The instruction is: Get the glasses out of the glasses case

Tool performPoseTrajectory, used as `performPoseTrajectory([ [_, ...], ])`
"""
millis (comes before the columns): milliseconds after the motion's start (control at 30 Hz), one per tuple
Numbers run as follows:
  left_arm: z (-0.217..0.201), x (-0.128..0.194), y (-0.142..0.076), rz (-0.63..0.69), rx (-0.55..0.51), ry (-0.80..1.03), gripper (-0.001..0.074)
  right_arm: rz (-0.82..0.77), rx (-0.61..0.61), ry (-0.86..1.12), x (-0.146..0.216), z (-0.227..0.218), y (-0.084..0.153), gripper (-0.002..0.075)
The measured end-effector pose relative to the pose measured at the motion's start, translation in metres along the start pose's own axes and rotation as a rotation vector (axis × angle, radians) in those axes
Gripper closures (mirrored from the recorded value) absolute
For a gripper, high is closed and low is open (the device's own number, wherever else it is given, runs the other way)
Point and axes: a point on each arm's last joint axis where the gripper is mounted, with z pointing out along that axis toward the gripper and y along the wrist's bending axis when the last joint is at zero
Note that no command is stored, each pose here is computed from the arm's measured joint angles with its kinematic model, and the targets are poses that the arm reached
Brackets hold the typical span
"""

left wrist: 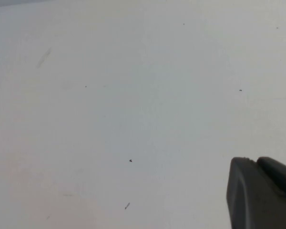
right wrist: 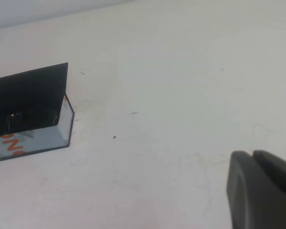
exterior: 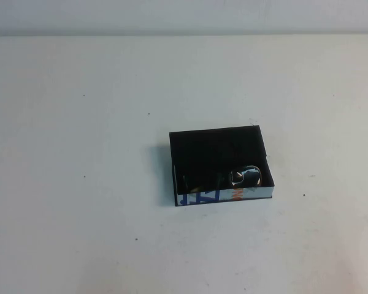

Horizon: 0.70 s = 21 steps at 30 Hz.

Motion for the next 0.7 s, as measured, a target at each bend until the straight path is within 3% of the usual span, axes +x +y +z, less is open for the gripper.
performPoseTrajectory([
  [400,0.000,0.000,0.000,0.000,0.000,0.000,0.0739,0.069,-0.025,0.012,-0.004,-0.002,0.004,0.0744],
  [700,0.000,0.000,0.000,0.000,0.000,0.000,0.0739,0.069,-0.109,-0.133,-0.088,-0.053,0.030,0.0744],
])
